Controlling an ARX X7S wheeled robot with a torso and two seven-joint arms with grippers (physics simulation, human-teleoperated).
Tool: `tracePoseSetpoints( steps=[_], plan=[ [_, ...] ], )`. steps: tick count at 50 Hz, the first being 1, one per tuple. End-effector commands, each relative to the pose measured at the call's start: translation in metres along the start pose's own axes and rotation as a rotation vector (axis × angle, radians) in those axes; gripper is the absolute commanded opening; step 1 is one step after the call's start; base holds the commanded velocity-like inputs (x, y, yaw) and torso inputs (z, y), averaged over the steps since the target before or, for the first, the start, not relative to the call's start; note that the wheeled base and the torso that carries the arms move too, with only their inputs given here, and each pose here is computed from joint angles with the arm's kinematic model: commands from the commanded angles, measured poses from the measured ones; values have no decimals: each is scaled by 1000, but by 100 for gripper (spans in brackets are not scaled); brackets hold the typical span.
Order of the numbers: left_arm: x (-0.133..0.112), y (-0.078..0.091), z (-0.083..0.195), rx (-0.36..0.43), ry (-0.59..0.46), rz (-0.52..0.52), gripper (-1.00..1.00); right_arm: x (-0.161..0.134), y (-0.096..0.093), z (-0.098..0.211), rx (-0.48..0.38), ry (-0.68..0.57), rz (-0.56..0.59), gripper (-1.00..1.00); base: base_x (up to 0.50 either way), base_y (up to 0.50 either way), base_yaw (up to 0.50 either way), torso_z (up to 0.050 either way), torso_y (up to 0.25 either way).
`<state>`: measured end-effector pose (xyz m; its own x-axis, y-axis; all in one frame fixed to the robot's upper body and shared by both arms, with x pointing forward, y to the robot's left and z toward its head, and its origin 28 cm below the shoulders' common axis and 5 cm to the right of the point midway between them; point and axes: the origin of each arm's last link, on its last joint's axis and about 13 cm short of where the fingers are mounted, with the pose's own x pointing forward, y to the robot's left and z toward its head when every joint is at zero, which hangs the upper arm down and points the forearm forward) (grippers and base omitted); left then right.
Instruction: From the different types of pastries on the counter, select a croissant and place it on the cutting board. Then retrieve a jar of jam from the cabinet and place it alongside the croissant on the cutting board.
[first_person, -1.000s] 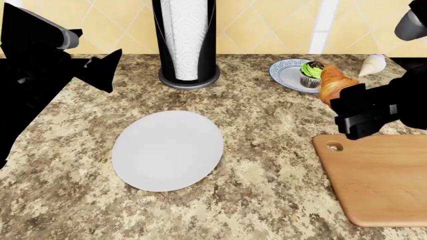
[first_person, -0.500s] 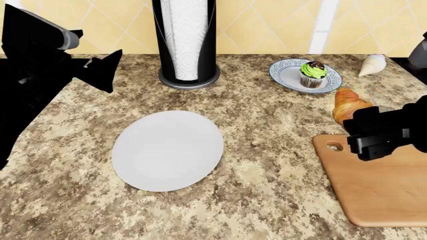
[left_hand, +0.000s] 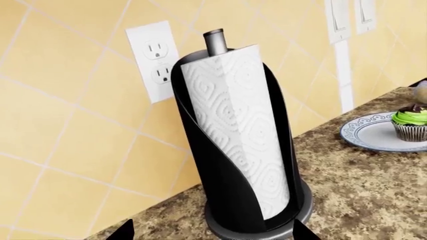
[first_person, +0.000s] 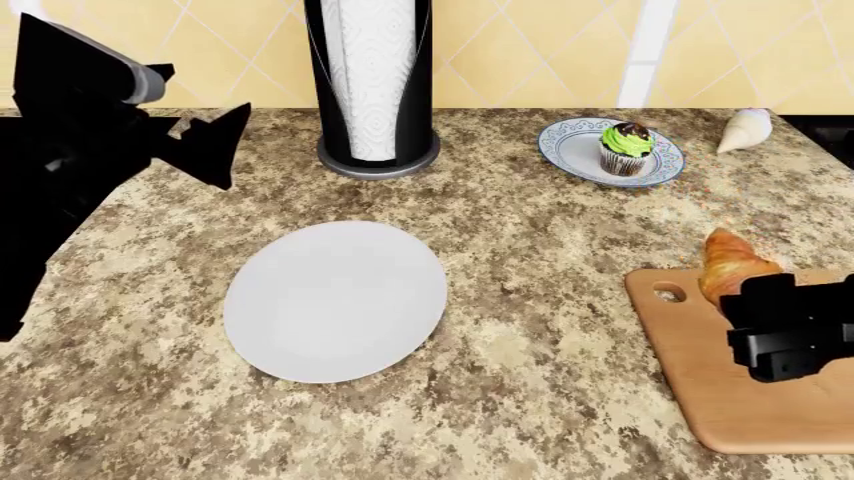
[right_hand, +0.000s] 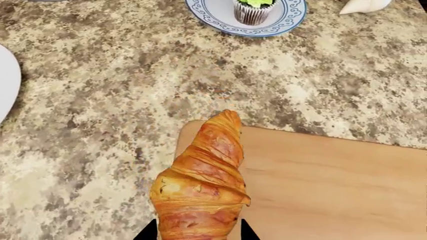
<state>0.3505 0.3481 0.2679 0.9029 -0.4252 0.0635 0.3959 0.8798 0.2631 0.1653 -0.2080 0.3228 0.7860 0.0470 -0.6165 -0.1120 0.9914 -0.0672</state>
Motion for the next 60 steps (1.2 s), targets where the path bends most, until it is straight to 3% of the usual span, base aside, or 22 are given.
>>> tracePoseSetpoints(
  steps=[1, 37, 38, 53, 60],
  plan=[
    [0, 0, -2, -3, 3, -3, 100, 1, -3, -12, 25, 31, -20, -100, 0, 0, 0, 0, 0],
    [-1, 0, 1, 1, -2, 3, 100, 7, -13, -21, 61, 79, -66, -100, 0, 0, 0, 0, 0],
    [-1, 0, 1, 1, -1, 3, 100, 7, -13, -21, 60, 81, -66, 100, 0, 0, 0, 0, 0],
    [0, 0, 0, -2, -4, 5, 100, 7, -14, -16, 48, 78, -77, 100, 0, 0, 0, 0, 0],
    [-1, 0, 1, -7, -8, 5, 100, -5, -15, -1, 25, 18, -103, 100, 0, 0, 0, 0, 0]
  ],
)
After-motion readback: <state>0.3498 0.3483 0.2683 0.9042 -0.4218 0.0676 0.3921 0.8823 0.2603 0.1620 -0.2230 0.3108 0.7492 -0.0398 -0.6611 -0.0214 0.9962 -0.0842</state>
